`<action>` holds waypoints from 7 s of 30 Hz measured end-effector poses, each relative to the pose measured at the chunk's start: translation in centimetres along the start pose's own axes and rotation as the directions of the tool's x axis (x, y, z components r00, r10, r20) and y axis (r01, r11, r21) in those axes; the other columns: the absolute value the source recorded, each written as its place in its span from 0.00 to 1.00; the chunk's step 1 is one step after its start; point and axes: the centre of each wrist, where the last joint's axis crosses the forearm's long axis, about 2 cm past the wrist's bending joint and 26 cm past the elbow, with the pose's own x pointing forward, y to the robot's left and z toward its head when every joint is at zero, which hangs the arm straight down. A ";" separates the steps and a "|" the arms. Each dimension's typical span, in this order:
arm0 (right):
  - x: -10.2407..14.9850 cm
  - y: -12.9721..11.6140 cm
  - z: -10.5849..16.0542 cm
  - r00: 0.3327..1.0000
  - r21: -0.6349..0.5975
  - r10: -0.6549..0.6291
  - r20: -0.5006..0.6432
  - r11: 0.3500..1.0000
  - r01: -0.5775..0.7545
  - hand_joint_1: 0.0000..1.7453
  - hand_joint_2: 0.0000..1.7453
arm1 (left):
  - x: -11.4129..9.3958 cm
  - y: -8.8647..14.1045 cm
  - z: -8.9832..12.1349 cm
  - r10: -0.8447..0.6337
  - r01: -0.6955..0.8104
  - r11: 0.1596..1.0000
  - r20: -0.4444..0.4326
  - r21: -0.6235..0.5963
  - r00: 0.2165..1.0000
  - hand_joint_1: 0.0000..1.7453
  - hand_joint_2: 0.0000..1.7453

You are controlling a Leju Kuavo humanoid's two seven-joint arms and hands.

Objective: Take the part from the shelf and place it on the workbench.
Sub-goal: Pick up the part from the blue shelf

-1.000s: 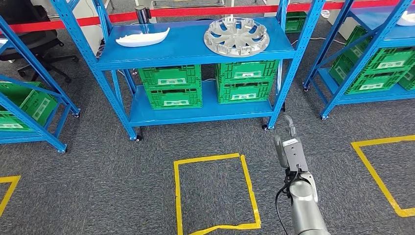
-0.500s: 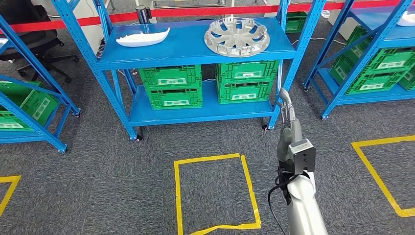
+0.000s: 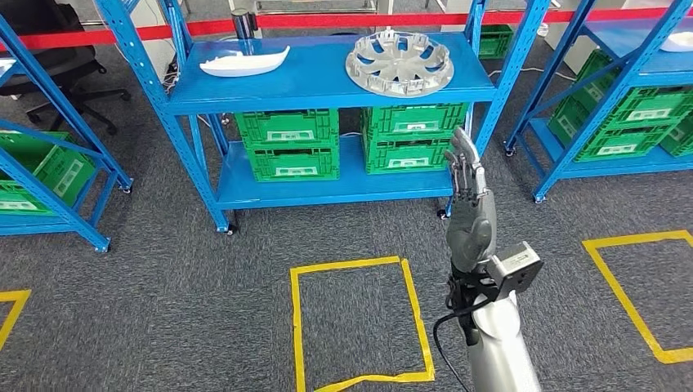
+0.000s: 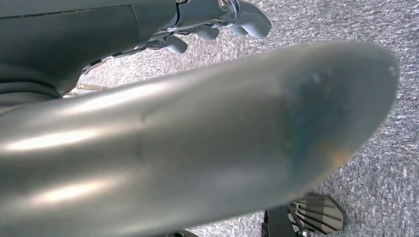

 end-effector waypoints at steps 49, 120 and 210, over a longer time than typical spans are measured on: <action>0.2 -0.4 1.6 0.999 -0.024 -0.044 0.012 0.999 0.045 0.00 0.00 | -0.1 0.5 -0.2 -0.032 0.032 0.999 -0.001 0.015 0.999 0.00 0.00; 0.3 0.3 -0.1 0.995 0.011 -0.087 0.050 0.996 0.086 0.00 0.00 | -0.3 0.5 -0.2 -0.017 0.017 1.000 -0.007 0.008 1.000 0.00 0.00; 0.1 5.3 -4.3 0.983 0.244 -0.158 0.089 0.961 0.132 0.00 1.00 | -0.6 0.4 -0.1 -0.002 0.003 1.000 -0.053 0.026 0.999 0.00 0.00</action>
